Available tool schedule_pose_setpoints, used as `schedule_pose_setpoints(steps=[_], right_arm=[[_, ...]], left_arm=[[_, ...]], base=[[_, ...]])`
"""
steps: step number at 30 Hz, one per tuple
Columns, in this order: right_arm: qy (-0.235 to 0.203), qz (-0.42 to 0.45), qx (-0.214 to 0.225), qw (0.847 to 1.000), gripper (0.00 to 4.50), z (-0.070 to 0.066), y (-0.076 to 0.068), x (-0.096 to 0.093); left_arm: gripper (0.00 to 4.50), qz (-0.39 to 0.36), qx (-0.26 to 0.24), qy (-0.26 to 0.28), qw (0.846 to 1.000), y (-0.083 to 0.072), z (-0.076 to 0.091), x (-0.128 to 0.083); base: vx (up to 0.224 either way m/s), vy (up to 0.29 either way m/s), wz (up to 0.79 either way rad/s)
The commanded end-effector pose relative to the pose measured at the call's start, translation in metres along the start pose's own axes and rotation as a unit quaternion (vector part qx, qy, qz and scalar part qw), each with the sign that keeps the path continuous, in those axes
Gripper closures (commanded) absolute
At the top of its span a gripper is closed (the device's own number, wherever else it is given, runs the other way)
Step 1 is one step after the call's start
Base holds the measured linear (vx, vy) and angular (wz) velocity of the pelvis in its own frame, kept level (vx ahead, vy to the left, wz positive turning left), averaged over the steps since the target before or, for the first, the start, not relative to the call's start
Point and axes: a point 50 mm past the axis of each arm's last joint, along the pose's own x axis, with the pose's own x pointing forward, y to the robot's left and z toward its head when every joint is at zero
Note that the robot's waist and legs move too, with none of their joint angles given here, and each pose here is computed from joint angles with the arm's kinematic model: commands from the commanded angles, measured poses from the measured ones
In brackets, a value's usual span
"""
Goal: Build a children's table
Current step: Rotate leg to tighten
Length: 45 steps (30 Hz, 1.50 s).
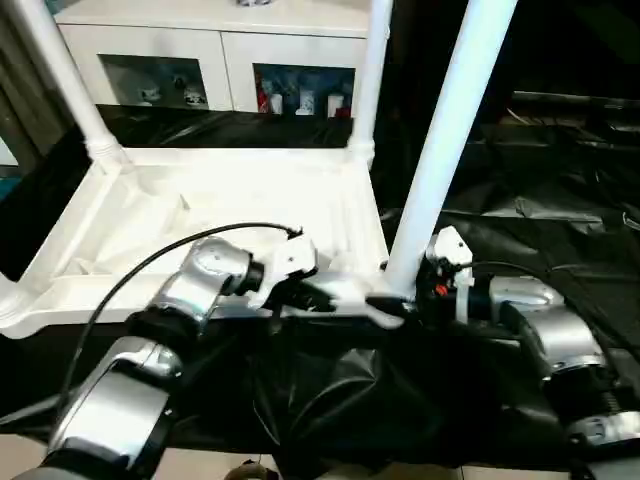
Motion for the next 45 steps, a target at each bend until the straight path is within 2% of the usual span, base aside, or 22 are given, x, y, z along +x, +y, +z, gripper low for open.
schedule_pose_setpoints(steps=[1, 4, 9, 11, 14, 15, 16, 19, 20, 22, 24, 27, 28, 30, 33, 35, 39, 40, 41, 45], right_arm=[[-0.003, 0.018, -0.003, 1.000, 1.10, 0.002, 0.006, 0.005], [-0.004, 0.029, 0.005, 1.000, 1.44, 0.000, 0.010, 0.009], [-0.001, 0.026, 0.012, 1.000, 1.76, -0.005, 0.013, 0.011], [-0.029, -0.071, 0.040, 0.996, 1.78, -0.011, 0.005, 0.017], [-0.037, -0.129, 0.056, 0.989, 1.80, -0.016, 0.000, 0.021], [-0.051, -0.198, 0.086, 0.975, 1.80, -0.021, -0.005, 0.026], [-0.054, -0.218, 0.096, 0.970, 1.80, -0.022, -0.007, 0.027], [-0.063, -0.309, 0.143, 0.938, 1.81, -0.029, -0.013, 0.037], [-0.068, -0.347, 0.168, 0.920, 1.81, -0.031, -0.014, 0.044], [-0.066, -0.370, 0.182, 0.909, 1.81, -0.031, -0.014, 0.054], [-0.062, -0.361, 0.166, 0.916, 1.81, -0.026, -0.010, 0.067], [-0.065, -0.353, 0.154, 0.920, 1.81, -0.022, -0.008, 0.073], [-0.078, -0.335, 0.142, 0.928, 1.81, -0.016, -0.006, 0.077], [-0.083, -0.325, 0.136, 0.932, 1.25, -0.013, -0.005, 0.079], [-0.084, -0.272, 0.104, 0.953, 1.05, -0.006, -0.002, 0.079], [-0.081, -0.213, 0.070, 0.971, 1.05, -0.002, 0.000, 0.071], [-0.069, -0.163, 0.039, 0.983, 1.05, -0.001, 0.001, 0.057], [-0.060, -0.129, 0.021, 0.990, 1.05, -0.001, 0.001, 0.045], [-0.060, -0.129, 0.021, 0.990, 1.05, -0.001, 0.001, 0.045], [-0.044, -0.072, 0.000, 0.996, 1.05, 0.002, 0.003, 0.024]], left_arm=[[4.50, -0.021, 0.018, -0.016, 0.999, -0.002, 0.010, 0.005], [4.50, -0.018, 0.017, -0.020, 0.999, -0.002, 0.010, 0.005], [4.50, 0.000, 0.014, -0.024, 1.000, 0.000, 0.012, 0.007], [4.50, 0.058, 0.001, -0.024, 0.998, 0.009, 0.015, 0.011], [4.50, 0.092, -0.010, -0.017, 0.996, 0.015, 0.016, 0.013], [4.50, 0.137, -0.029, -0.022, 0.990, 0.022, 0.020, 0.019], [4.50, 0.148, -0.034, -0.023, 0.988, 0.024, 0.022, 0.021], [4.50, 0.203, -0.058, -0.022, 0.977, 0.031, 0.030, 0.033], [4.50, 0.237, -0.072, -0.024, 0.969, 0.035, 0.035, 0.040], [4.50, 0.248, -0.081, -0.030, 0.965, 0.035, 0.042, 0.049], [4.50, 0.249, -0.078, -0.036, 0.965, 0.034, 0.048, 0.058], [4.50, 0.244, -0.074, -0.037, 0.966, 0.033, 0.050, 0.061], [4.50, 0.236, -0.068, -0.040, 0.969, 0.032, 0.051, 0.063], [4.50, 0.232, -0.065, -0.041, 0.970, 0.031, 0.051, 0.063], [4.50, 0.214, -0.044, -0.040, 0.975, 0.029, 0.047, 0.059], [4.50, 0.181, -0.026, -0.043, 0.982, 0.027, 0.042, 0.051], [4.50, 0.128, -0.008, -0.044, 0.991, 0.020, 0.035, 0.041], [4.50, 0.085, 0.008, -0.037, 0.996, 0.015, 0.029, 0.034], [4.50, 0.085, 0.008, -0.037, 0.996, 0.015, 0.029, 0.034], [4.50, 0.033, 0.007, -0.043, 0.999, 0.008, 0.022, 0.021]], base=[[0.000, 0.000, 0.00], [0.000, 0.000, 0.00], [0.000, 0.000, 0.00], [0.000, 0.000, 0.00], [0.000, 0.000, 0.00], [0.000, 0.000, 0.00], [0.000, 0.000, 0.00], [0.000, 0.000, 0.00], [0.000, 0.000, 0.00], [0.000, 0.000, 0.00], [0.000, 0.000, 0.00], [0.000, 0.000, 0.00], [0.000, 0.000, 0.00], [0.000, 0.000, 0.00], [0.000, 0.000, 0.00], [0.000, 0.000, 0.00], [0.000, 0.000, 0.00], [0.000, 0.000, 0.00], [0.000, 0.000, 0.00], [0.000, 0.000, 0.00]])
